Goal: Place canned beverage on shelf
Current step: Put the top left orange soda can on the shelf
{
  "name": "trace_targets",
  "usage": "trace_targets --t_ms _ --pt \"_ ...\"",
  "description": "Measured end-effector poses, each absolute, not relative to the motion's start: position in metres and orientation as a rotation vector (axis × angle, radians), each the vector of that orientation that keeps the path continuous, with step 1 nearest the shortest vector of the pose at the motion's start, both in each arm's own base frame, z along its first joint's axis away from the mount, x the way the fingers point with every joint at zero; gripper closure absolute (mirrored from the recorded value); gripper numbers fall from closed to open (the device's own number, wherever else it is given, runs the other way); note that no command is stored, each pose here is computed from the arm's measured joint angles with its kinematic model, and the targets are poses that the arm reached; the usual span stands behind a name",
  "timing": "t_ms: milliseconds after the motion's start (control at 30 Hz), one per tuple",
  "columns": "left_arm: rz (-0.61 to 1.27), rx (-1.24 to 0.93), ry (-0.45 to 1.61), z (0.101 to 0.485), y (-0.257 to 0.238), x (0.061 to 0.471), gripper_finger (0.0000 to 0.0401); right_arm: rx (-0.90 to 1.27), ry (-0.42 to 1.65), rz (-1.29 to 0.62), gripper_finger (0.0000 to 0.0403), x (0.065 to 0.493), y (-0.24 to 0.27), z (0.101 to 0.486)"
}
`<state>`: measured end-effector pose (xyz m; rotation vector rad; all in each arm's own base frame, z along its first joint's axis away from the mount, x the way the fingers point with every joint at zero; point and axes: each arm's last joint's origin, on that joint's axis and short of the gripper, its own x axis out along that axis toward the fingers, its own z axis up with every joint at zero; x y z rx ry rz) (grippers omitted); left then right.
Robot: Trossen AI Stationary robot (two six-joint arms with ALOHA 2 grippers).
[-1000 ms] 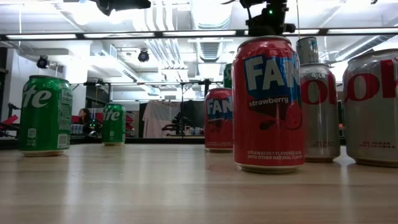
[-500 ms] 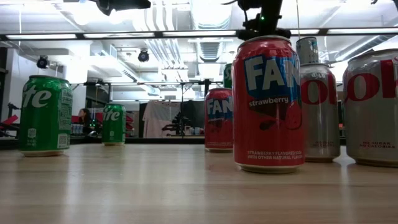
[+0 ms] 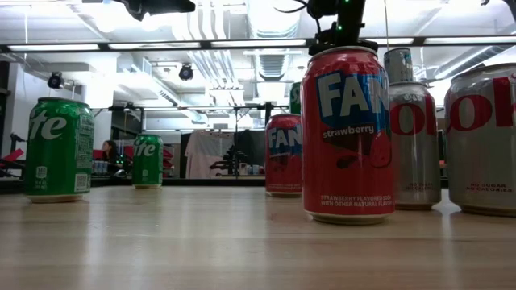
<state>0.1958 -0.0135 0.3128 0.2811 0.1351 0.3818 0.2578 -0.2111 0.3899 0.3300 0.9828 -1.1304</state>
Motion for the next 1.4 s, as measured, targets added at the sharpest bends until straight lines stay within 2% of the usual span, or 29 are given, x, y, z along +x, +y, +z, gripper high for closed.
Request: trace_targets --t_ms 533,900,1400 --pt "0.381 0.282 0.139 0.312 -0.013 0.196 0.0401 0.332 1.003 -1.131 0.0394 0.258 -0.21 0.385" --pt "0.381 0.283 0.141 0.312 -0.013 0.196 0.0401 0.269 1.108 -1.069 0.0394 0.254 -0.203 0.385" --pt "0.381 0.283 0.14 0.312 -0.013 0.196 0.0401 0.229 1.093 -1.011 0.0394 0.252 -0.189 0.395"
